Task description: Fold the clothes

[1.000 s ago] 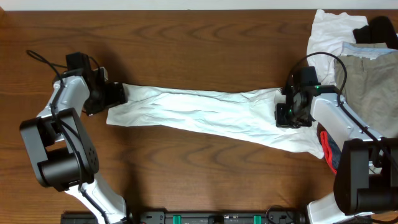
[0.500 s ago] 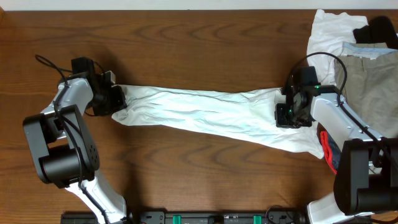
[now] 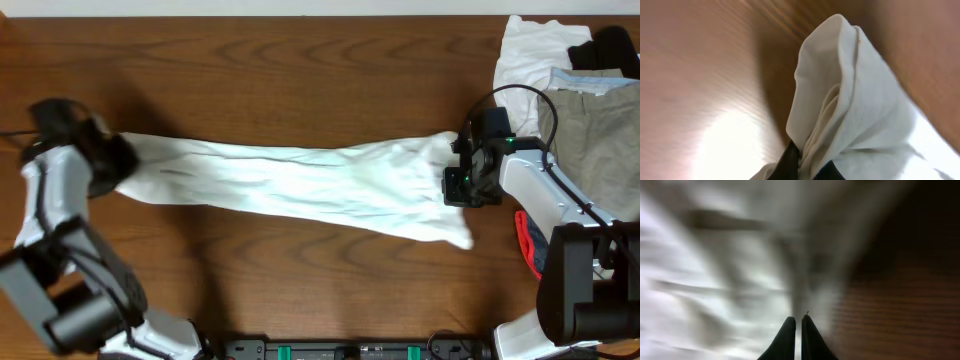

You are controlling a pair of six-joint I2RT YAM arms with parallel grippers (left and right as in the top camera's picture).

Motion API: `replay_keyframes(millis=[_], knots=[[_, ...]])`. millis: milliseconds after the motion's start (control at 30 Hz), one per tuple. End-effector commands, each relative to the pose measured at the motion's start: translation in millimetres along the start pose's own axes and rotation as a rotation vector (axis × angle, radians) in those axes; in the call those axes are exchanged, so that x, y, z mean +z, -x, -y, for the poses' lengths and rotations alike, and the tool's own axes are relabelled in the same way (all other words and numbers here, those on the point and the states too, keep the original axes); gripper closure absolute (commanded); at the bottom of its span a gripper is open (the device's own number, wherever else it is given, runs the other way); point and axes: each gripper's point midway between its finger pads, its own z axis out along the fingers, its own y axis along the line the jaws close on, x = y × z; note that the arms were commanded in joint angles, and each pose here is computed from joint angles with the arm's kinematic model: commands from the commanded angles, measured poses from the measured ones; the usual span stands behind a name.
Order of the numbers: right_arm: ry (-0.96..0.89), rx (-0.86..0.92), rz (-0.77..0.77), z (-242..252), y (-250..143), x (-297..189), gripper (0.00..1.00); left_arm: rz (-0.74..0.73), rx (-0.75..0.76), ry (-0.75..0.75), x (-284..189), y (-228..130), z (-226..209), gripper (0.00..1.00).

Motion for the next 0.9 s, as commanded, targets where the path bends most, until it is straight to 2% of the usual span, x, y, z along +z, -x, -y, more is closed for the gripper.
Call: replay_keyframes(millis=[0, 133, 267, 567, 733, 867], knots=[[-0.007, -0.023, 0.016, -1.3, 0.7, -4.0, 0.94, 0.076, -0.022, -0.011, -22.4, 16.7, 4.2, 0.94], [-0.008, -0.023, 0.012, -1.2, -0.2, -4.0, 0.95, 0.090, 0.033, -0.035, -29.4, 15.3, 23.7, 0.94], [-0.008, -0.022, 0.012, -1.2, -0.4, -4.0, 0.95, 0.070, 0.164, -0.054, -32.6, 2.1, 53.8, 0.94], [-0.003, 0.001, 0.015, -1.9, 0.4, -4.0, 0.99, 0.012, 0.479, -0.056, -32.9, -50.6, 136.0, 0.94], [-0.004, 0.001, 0.011, -1.9, -0.5, -4.0, 0.98, 0.031, 0.574, 0.031, -32.1, -62.9, 150.3, 0.94], [-0.003, 0.001, 0.013, -2.0, -0.2, -4.0, 0.98, 0.018, 0.600, 0.027, -32.1, -71.2, 157.1, 0.94]])
